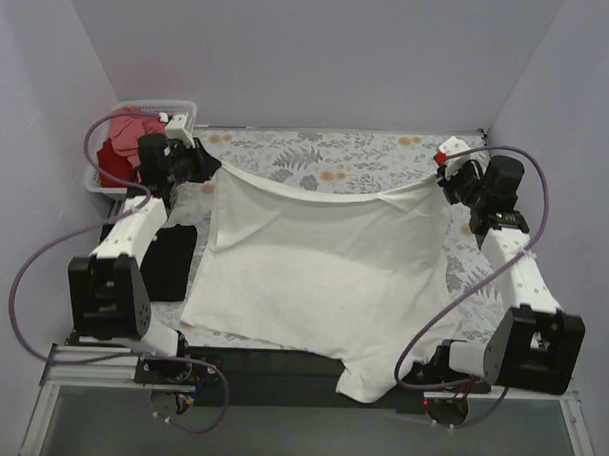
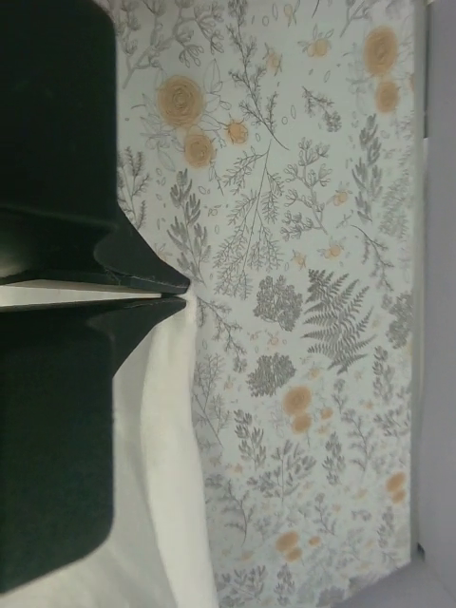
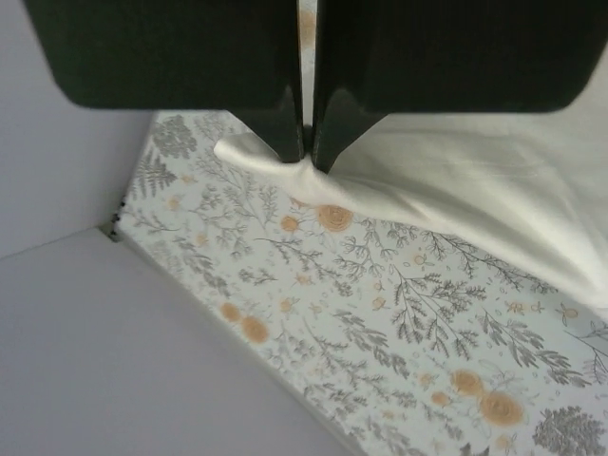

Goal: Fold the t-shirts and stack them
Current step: Flatten the tshirt out

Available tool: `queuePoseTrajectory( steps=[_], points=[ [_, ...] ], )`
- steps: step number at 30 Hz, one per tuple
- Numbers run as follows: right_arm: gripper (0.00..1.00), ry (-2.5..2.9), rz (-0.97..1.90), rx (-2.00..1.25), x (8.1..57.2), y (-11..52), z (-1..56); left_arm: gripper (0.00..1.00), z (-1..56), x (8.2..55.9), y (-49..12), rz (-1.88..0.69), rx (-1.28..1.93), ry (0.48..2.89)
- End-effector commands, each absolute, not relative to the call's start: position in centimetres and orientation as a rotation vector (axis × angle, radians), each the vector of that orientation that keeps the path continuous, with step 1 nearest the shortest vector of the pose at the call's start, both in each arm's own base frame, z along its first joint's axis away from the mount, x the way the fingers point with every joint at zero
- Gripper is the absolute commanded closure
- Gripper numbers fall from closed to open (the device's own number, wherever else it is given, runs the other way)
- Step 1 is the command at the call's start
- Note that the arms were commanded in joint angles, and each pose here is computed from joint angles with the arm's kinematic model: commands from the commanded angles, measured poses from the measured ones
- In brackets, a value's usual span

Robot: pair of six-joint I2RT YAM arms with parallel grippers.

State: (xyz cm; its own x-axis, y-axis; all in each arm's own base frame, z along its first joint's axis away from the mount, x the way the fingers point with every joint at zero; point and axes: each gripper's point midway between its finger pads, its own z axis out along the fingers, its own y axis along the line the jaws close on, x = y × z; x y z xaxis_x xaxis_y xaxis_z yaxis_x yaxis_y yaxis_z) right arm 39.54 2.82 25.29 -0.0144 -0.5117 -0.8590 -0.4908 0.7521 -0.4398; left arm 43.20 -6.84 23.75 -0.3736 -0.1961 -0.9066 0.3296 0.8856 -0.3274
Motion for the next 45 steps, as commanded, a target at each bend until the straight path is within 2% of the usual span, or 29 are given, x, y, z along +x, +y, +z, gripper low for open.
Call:
queuePoseTrajectory(
  steps=[1, 2, 3, 4, 5, 6, 7, 8, 9, 10, 12, 14, 16, 19, 20, 21, 23, 24, 25, 26, 27, 30, 35, 42, 45],
  points=[
    [0.99, 1.598, -0.087, -0.843, 46.1, 3.0, 24.3, 1.0, 24.0, 50.0, -7.7, -0.536, 0.15, 1.824],
    [0.99, 1.626, -0.081, -0.829, 47.4, 2.8, 23.5, 1.0, 19.3, 52.2, -7.7, -0.552, 0.124, 1.917],
    [0.99, 1.642, -0.079, -0.817, 48.9, 2.8, 23.1, 1.0, 18.6, 53.9, -7.6, -0.552, 0.115, 1.928],
    [0.99, 1.624, -0.108, -0.792, 50.9, 2.4, 24.6, 1.0, 20.3, 56.4, -7.5, -0.541, 0.124, 1.895],
    [0.99, 1.685, -0.078, -0.77, 53.0, 2.3, 22.0, 1.0, 16.8, 58.5, -7.4, -0.546, 0.115, 1.95],
    [0.99, 1.716, -0.097, -0.74, 54.4, 2.1, 21.3, 1.0, 16.0, 59.9, -7.6, -0.559, 0.118, 1.958],
    [0.94, 1.728, -0.107, -0.721, 56.9, 1.9, 20.8, 1.0, 14.6, 60.5, -7.8, -0.58, 0.117, 2.007],
    [0.86, 1.746, -0.117, -0.709, 58.0, 1.8, 20.4, 0.85, 14.7, 63.4, -7.7, -0.574, 0.126, 1.982],
    [0.6, 1.772, -0.131, -0.685, 59.1, 1.8, 19.9, 0.69, 14.3, 64.3, -7.9, -0.586, 0.124, 1.984],
    [0.44, 1.807, -0.125, -0.66, 59.8, 1.6, 19.5, 0.57, 14.0, 65.1, -7.7, -0.577, 0.115, 1.992],
    [0.2, 1.861, -0.133, -0.591, 61.9, 1.0, 19.3, 0.39, 13.7, 67.1, -6.0, -0.472, 0.053, 1.97],
    [0.19, 1.876, -0.134, -0.565, 62.8, 0.7, 20.4, 0.27, 15.9, 67.4, -5.2, -0.405, 0.054, 1.927],
    [0.16, 1.92, -0.131, -0.569, 61.7, 0.5, 20.9, 0.23, 16.1, 66.4, -4.8, -0.383, 0.067, 1.937],
    [0.16, 1.971, -0.08, -0.647, 58.2, 1.3, 21.6, 0.24, 16.1, 62.6, -5.8, -0.431, 0.169, 1.984],
    [0.17, 1.993, -0.063, -0.667, 57.1, 1.5, 21.3, 0.25, 18.3, 61.3, -6.2, -0.448, 0.208, 1.959],
    [0.19, 2.074, -0.004, -0.704, 54.8, 2.0, 19.3, 0.26, 16.5, 59.2, -7.3, -0.519, 0.268, 2.0],
    [0.22, 2.117, 0.022, -0.727, 52.2, 2.2, 19.5, 0.32, 16.7, 57.1, -8.1, -0.531, 0.348, 2.022],
    [0.33, 2.187, 0.056, -0.739, 49.9, 2.3, 18.3, 0.39, 16.1, 56.3, -8.2, -0.545, 0.356, 2.054],
    [0.4, 2.224, 0.072, -0.734, 48.8, 2.3, 17.7, 0.39, 16.0, 55.8, -10.0, -0.569, 0.396, 2.061],
    [0.46, 2.261, 0.094, -0.74, 47.7, 2.4, 16.9, 0.47, 15.3, 55.6, -10.7, -0.581, 0.403, 2.078],
    [0.54, 2.334, 0.133, -0.747, 45.7, 2.6, 15.2, 0.51, 14.9, 55.8, -10.9, -0.572, 0.389, 2.09],
    [0.63, 2.417, 0.187, -0.75, 42.6, 2.9, 13.8, 0.55, 13.0, 57.1, -11.6, -0.557, 0.326, 2.143],
    [0.64, 2.531, 0.206, -0.827, 37.7, 3.7, 10.3, 0.6, 11.0, 60.0, -11.6, -0.557, 0.228, 2.172],
    [0.65, 2.674, 0.107, -0.906, 36.3, 2.0, 5.8, 0.6, 9.4, 59.4, -11.3, -0.544, 0.208, 2.22],
    [0.67, 2.74, 0.067, -0.932, 36.5, 1.1, 3.4, 0.57, 10.5, 58.6, -11.2, -0.537, 0.225, 2.211]
  ],
)
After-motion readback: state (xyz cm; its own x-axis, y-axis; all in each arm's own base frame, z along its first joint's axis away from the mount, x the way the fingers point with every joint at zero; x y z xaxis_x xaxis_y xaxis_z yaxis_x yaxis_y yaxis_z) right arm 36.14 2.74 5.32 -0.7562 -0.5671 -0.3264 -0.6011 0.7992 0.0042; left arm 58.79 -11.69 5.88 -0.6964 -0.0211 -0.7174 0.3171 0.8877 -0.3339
